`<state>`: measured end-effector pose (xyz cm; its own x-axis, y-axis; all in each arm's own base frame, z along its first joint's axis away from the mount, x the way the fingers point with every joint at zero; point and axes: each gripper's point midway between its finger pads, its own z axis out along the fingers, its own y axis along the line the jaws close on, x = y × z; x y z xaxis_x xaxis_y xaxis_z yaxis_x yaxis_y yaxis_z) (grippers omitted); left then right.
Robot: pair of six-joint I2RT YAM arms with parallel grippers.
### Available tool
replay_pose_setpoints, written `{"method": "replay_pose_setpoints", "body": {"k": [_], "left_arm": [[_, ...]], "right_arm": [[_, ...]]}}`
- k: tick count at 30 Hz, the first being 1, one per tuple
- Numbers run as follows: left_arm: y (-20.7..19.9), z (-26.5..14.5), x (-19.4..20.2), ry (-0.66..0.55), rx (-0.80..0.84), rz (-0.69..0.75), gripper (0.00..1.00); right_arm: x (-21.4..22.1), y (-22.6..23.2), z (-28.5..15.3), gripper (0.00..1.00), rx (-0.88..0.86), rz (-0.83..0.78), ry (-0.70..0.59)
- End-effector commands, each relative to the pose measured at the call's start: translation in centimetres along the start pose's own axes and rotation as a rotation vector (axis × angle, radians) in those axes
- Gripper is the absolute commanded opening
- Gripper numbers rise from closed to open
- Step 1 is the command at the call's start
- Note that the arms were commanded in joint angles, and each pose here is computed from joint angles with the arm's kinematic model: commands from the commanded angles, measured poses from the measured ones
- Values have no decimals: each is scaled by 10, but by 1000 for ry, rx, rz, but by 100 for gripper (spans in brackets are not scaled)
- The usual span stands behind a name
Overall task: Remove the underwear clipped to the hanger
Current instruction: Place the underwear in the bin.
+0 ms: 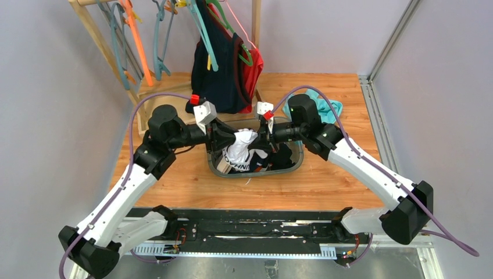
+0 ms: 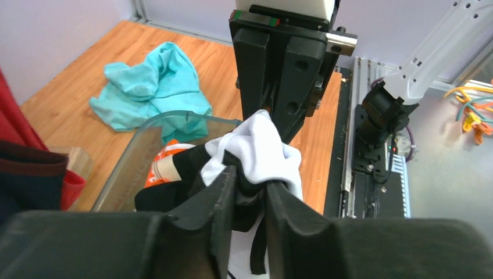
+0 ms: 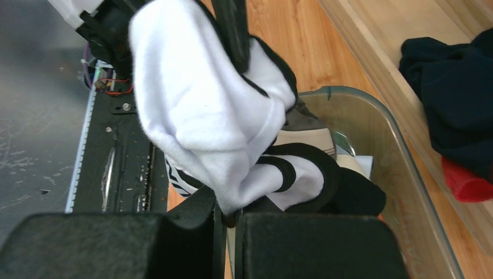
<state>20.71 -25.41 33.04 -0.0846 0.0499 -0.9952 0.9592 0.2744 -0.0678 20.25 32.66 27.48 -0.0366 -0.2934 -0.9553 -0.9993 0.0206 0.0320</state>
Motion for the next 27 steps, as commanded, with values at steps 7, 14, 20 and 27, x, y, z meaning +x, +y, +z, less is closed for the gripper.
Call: {"method": "replay_pose_setpoints", "body": {"k": [7, 14, 20, 27], "left_arm": [[32, -43, -40, -39, -335, 203, 66], [65, -78, -56, -33, -598, 227, 87], [72, -87, -55, -21, -655, 247, 94], [69, -88, -55, -14, -649, 265, 98]], "right_arm": [[-2, -33, -35, 1, 261, -108, 33], [4, -77, -72, 1, 526, -87, 82], [31, -118, -99, 1, 719, -98, 196], [74, -150, -109, 1, 809, -97, 360]]}}
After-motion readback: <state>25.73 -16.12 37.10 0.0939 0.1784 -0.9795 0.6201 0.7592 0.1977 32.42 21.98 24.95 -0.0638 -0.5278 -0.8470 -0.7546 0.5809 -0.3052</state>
